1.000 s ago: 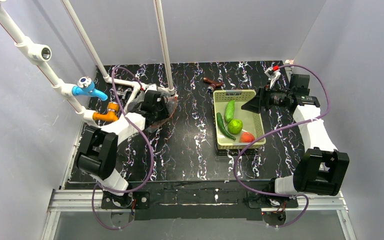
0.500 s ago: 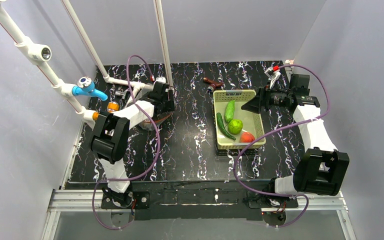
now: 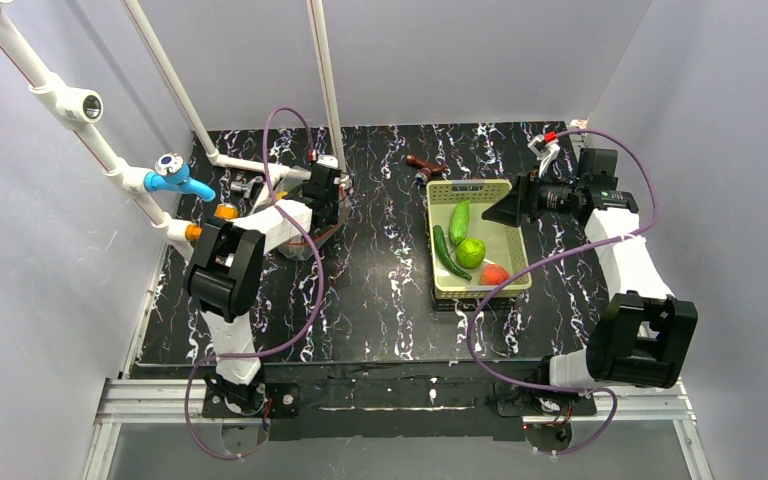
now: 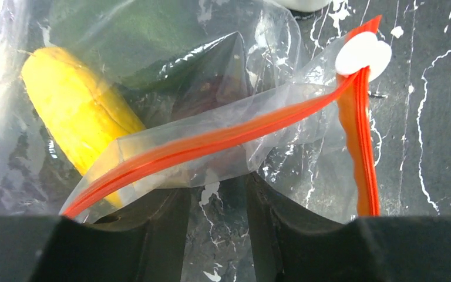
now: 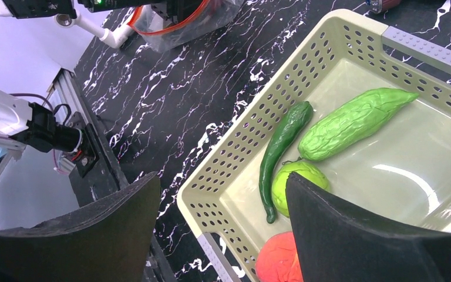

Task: Open the zip-top bag and remove the fake food
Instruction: Pick up the fake vegetable from the zipper food storage bag.

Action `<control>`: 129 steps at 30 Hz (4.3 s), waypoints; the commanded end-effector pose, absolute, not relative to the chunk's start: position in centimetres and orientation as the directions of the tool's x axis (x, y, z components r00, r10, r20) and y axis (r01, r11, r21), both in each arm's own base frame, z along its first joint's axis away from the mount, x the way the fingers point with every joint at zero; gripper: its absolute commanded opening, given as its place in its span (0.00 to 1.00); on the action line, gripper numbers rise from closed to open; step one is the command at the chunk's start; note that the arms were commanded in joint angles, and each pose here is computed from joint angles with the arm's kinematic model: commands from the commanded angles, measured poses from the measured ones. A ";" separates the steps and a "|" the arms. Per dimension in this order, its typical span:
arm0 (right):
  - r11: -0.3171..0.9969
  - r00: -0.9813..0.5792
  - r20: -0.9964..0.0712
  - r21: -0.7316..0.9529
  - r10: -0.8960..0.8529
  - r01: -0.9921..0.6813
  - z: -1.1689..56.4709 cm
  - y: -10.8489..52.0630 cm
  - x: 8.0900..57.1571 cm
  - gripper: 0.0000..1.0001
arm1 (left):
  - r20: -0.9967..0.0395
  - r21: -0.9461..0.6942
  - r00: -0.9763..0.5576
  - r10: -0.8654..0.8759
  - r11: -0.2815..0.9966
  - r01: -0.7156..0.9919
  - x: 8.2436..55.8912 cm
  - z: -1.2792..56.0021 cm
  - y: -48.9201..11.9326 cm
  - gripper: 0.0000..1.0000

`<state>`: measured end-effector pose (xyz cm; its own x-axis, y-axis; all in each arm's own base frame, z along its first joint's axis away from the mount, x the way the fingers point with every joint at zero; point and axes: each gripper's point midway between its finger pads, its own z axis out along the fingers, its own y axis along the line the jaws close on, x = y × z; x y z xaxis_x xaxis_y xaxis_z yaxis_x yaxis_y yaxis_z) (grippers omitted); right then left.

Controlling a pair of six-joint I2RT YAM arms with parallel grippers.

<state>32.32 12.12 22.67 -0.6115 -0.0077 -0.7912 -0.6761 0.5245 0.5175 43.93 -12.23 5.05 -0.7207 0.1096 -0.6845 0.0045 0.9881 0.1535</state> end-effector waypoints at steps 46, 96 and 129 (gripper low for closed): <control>0.504 -0.564 -0.826 0.483 -0.009 -0.716 24.6 12.3 32.8 0.84 | -0.732 0.057 -0.676 -0.080 0.982 -0.178 46.0 5.0 -11.7 0.00; 0.477 -0.613 -0.790 0.550 0.029 -0.686 25.1 12.8 32.2 0.84 | -0.667 0.388 -0.719 0.194 0.915 -0.113 36.3 10.3 -7.8 0.55; 0.446 -0.597 -0.802 0.524 -0.028 -0.725 23.6 13.8 32.4 0.84 | -0.829 0.021 -0.545 -0.126 0.967 -0.255 44.0 5.5 -12.2 0.60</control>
